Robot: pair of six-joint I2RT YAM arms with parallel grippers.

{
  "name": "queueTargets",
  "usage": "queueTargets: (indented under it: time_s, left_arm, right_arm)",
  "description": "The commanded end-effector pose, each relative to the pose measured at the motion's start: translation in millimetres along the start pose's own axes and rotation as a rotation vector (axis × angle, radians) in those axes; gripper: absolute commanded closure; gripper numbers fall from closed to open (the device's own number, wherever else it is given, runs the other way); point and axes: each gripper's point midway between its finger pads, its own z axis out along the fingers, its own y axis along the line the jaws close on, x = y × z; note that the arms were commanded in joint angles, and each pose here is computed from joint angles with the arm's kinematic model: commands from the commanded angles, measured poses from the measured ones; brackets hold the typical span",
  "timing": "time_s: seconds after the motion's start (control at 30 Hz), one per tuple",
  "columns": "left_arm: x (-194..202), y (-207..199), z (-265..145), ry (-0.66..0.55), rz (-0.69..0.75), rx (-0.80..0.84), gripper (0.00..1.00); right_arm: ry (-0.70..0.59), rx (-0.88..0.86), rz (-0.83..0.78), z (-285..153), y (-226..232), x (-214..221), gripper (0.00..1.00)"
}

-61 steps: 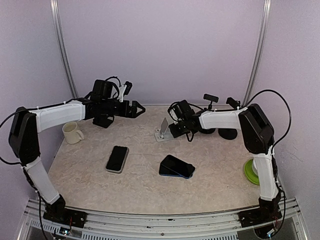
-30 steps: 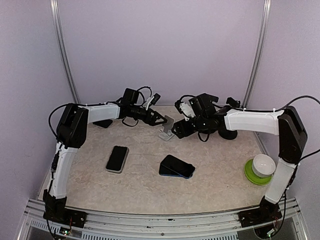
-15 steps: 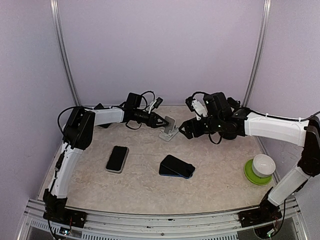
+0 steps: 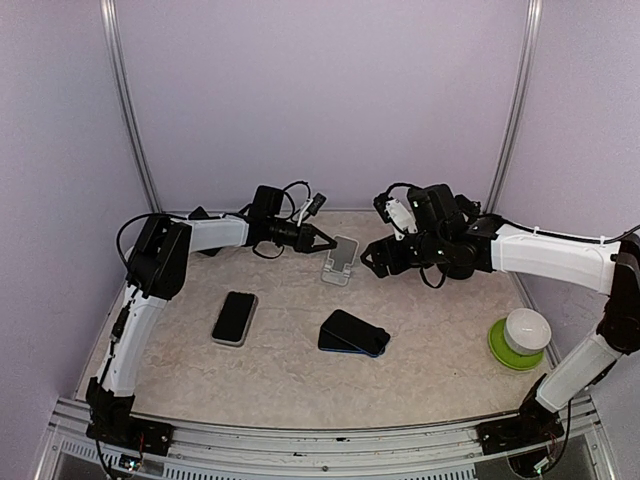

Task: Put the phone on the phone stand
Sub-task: Place the phone stand at the corner of the board.

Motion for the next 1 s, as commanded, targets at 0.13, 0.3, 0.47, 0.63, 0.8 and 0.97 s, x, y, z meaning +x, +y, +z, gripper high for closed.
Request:
queueTargets:
  time_s: [0.13,0.3,0.47,0.63,0.8,0.97]
  left_arm:
    - [0,-6,2,-0.017,0.033,0.033,1.0]
    - [-21,0,-13,-0.066,0.064,-0.025,1.0]
    - [-56,19,-43,-0.16,0.114,-0.146,1.0]
    - [-88,46,-84,-0.253,0.142,-0.303,1.0]
    - [-108,76,-125,-0.349,0.144,-0.418,1.0]
    - [-117,103,-154,-0.41,0.149,-0.542,1.0]
  right_arm:
    - [-0.01,0.012,-0.016,-7,0,-4,0.17]
    - [-0.001,0.01,-0.015,-4,0,-1,0.16]
    - [0.012,0.014,-0.014,-1,-1,4,0.16]
    - [0.027,0.015,-0.012,2,-1,8,0.16]
    - [0.043,0.018,-0.01,6,-2,12,0.16]
    - [0.059,0.025,-0.015,10,-3,17,0.16]
